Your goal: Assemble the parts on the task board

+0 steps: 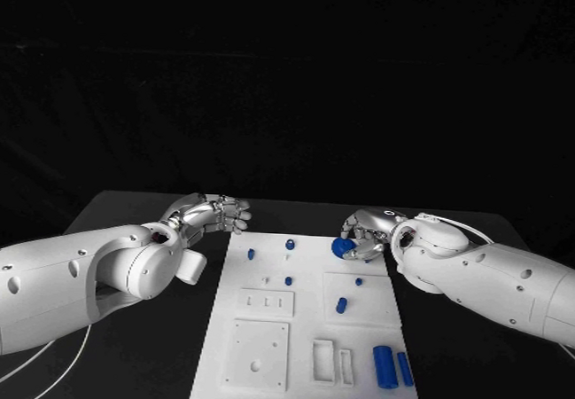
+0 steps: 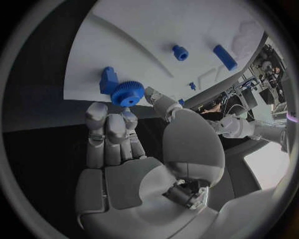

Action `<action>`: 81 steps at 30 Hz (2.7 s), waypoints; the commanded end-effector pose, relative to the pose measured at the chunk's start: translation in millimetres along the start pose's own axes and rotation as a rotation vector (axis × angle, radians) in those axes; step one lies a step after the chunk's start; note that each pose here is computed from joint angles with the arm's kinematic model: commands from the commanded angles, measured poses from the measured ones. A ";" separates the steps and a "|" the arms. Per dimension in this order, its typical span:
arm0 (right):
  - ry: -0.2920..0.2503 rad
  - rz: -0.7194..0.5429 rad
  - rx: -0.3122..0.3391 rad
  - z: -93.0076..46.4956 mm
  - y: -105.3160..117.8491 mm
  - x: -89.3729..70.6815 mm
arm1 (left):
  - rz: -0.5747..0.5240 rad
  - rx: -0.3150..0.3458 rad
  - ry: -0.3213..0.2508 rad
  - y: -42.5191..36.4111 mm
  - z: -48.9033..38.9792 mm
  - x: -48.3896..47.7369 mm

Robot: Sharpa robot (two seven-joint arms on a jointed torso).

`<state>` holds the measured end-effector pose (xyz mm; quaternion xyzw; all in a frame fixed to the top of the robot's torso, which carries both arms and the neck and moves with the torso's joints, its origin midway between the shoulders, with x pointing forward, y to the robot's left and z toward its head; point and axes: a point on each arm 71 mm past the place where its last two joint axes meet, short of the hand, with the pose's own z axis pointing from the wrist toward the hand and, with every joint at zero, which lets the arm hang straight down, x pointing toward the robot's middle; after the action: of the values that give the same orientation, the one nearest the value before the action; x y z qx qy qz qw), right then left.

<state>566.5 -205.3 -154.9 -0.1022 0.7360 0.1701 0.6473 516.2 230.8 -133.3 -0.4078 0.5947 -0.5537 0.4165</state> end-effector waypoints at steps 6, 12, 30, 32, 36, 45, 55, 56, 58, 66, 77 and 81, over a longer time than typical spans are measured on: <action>-0.001 -0.030 -0.017 2.3 5.4 1.3 | 0.001 0.007 0.023 -1.1 1.4 2.8; -0.012 -0.033 -0.015 3.0 4.0 0.4 | 0.002 0.006 0.023 -0.7 2.1 2.9; -0.069 0.010 -0.028 0.5 5.9 -3.7 | 0.001 0.007 0.024 -0.8 1.5 2.4; -0.067 0.009 -0.023 0.5 4.3 -3.6 | 0.001 0.007 0.026 -0.9 1.4 2.8; -0.045 0.000 -0.007 1.7 0.7 -2.2 | 0.002 0.007 0.025 -0.8 1.8 2.8; -0.024 -0.011 0.010 4.4 -3.1 6.8 | 0.001 0.008 0.026 -0.9 1.6 3.2; 0.009 -0.005 -0.007 4.2 -2.4 11.9 | 0.002 0.005 0.023 -0.8 0.0 1.4; 0.012 -0.004 -0.012 4.2 -0.6 12.7 | 0.002 0.004 0.024 -0.8 0.2 1.8; 0.019 -0.004 -0.015 4.4 0.3 13.8 | 0.002 0.003 0.026 -0.7 0.1 2.2; 0.059 -0.008 -0.011 4.3 -2.3 17.8 | 0.002 0.001 0.026 -0.6 -0.1 2.1; 0.096 -0.035 -0.019 4.7 2.0 21.2 | 0.002 0.001 0.027 -0.6 -0.3 2.4; 0.104 -0.051 -0.021 4.2 3.5 21.8 | 0.003 0.000 0.026 -0.6 -0.3 2.2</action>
<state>570.2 -200.2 -162.9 -0.1148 0.7390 0.1728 0.6410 515.8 231.0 -134.3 -0.4071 0.5991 -0.5526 0.4123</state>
